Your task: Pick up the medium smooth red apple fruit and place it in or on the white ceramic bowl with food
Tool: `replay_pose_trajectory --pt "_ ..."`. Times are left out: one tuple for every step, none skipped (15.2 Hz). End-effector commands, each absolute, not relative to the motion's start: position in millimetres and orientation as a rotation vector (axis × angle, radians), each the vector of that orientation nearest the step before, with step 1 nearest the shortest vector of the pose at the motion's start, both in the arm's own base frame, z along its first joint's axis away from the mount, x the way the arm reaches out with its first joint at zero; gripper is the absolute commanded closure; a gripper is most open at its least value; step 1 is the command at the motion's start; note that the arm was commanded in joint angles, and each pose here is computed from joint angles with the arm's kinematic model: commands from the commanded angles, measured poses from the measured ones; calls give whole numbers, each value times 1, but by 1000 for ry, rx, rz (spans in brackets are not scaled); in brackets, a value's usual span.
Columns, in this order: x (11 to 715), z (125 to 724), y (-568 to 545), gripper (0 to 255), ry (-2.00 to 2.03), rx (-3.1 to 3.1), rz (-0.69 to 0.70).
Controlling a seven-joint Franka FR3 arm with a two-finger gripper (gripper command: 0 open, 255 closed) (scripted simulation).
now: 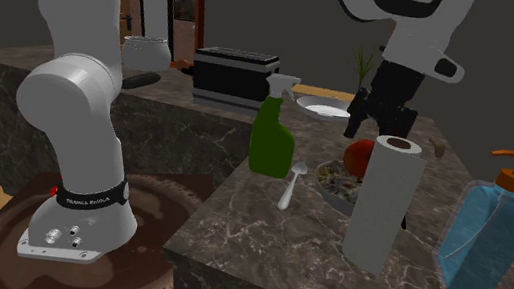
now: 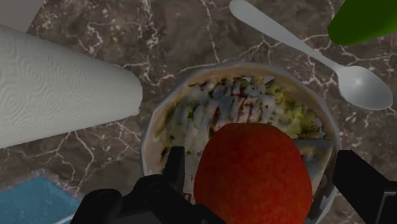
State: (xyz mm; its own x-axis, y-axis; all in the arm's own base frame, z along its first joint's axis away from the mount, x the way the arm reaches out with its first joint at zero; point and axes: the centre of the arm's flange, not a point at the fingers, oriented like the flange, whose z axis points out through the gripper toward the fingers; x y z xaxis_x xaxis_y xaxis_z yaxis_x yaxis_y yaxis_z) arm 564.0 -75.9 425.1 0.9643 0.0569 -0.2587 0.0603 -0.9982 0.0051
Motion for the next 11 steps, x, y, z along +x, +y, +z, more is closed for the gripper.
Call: replay_pose_trajectory --pt "568 444 -76 0 93 3101 -408" --pt "571 457 -76 0 93 3101 -408" --pt "574 467 -76 0 93 3101 -408" --pt "574 467 -76 0 93 3101 -408" --pt "574 467 -76 0 93 3101 -408" --pt "574 467 -76 0 93 3101 -408" --pt "574 467 -76 0 93 3101 -408" --pt "574 467 -76 0 93 3101 -408" --pt "574 467 -76 0 93 3101 -408" --pt "574 467 -76 0 93 3101 -408" --pt "574 467 -76 0 93 3101 -408"
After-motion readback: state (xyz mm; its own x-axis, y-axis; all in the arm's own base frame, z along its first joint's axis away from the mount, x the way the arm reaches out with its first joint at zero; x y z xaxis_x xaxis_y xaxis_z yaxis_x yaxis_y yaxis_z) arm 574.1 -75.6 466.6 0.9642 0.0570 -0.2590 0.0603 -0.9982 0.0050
